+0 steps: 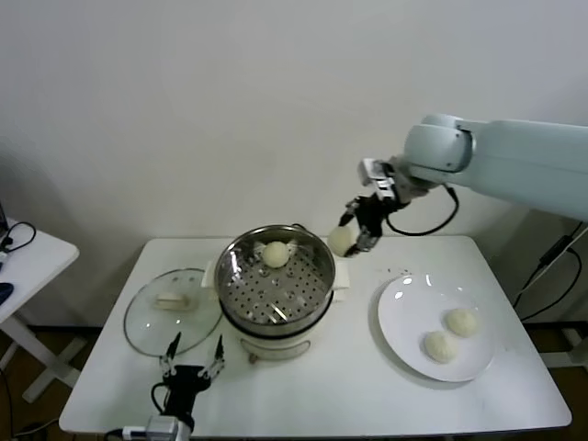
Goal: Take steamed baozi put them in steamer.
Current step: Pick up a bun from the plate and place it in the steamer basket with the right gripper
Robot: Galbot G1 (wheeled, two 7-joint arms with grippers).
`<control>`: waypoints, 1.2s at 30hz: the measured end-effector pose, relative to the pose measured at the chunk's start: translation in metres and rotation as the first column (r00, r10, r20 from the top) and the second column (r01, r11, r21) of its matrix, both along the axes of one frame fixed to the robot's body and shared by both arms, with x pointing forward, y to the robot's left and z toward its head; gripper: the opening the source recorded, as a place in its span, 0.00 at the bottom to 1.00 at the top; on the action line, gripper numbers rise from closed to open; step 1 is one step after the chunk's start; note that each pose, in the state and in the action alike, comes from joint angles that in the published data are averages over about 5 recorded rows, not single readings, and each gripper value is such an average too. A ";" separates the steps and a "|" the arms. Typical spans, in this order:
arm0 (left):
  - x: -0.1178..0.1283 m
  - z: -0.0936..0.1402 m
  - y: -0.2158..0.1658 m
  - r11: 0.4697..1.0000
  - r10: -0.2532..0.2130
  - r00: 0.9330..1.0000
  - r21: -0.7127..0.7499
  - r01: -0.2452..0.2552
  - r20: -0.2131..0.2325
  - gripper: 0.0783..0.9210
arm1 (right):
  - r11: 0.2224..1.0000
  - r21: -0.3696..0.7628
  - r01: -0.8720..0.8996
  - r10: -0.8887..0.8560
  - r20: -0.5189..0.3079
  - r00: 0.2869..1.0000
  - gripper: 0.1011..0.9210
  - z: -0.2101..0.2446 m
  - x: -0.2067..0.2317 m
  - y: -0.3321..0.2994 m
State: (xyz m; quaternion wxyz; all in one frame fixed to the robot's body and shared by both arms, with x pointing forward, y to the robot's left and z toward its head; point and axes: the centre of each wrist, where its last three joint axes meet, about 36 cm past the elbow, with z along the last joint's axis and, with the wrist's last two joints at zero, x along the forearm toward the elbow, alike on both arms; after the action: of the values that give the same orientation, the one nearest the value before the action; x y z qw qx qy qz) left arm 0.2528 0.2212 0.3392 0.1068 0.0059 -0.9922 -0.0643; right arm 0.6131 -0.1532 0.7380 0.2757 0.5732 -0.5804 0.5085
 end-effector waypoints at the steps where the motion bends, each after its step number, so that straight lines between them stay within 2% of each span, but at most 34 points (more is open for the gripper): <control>1: 0.000 0.001 0.000 1.000 0.001 1.000 0.000 -0.001 0.001 0.88 | 1.000 0.001 -0.008 0.008 0.001 1.000 0.67 -0.001 0.000 0.009; 7: 0.001 0.003 0.003 1.000 0.007 1.000 0.000 -0.007 0.006 0.88 | 0.999 -0.007 -0.045 0.045 0.006 0.999 0.67 -0.018 0.008 0.063; 15: 0.002 0.005 0.005 1.000 0.021 1.000 -0.004 -0.021 0.014 0.88 | 0.997 -0.035 -0.072 0.071 -0.007 0.997 0.67 -0.061 0.020 0.114; 26: 0.003 0.005 0.008 0.999 0.032 0.999 -0.007 -0.032 0.015 0.88 | 0.994 -0.064 -0.087 0.086 -0.012 0.996 0.67 -0.124 0.025 0.152; 36: 0.002 0.006 0.008 0.999 0.034 0.999 -0.009 -0.034 0.020 0.88 | 0.993 -0.079 -0.087 0.087 -0.003 0.996 0.67 -0.157 0.030 0.171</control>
State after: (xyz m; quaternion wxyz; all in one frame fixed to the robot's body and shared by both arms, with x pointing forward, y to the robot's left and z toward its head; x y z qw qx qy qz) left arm 0.2552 0.2296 0.3456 0.0981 0.0229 -0.9932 -0.0583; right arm 0.6428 0.0178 0.5809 0.2754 0.5867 -0.5343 0.5427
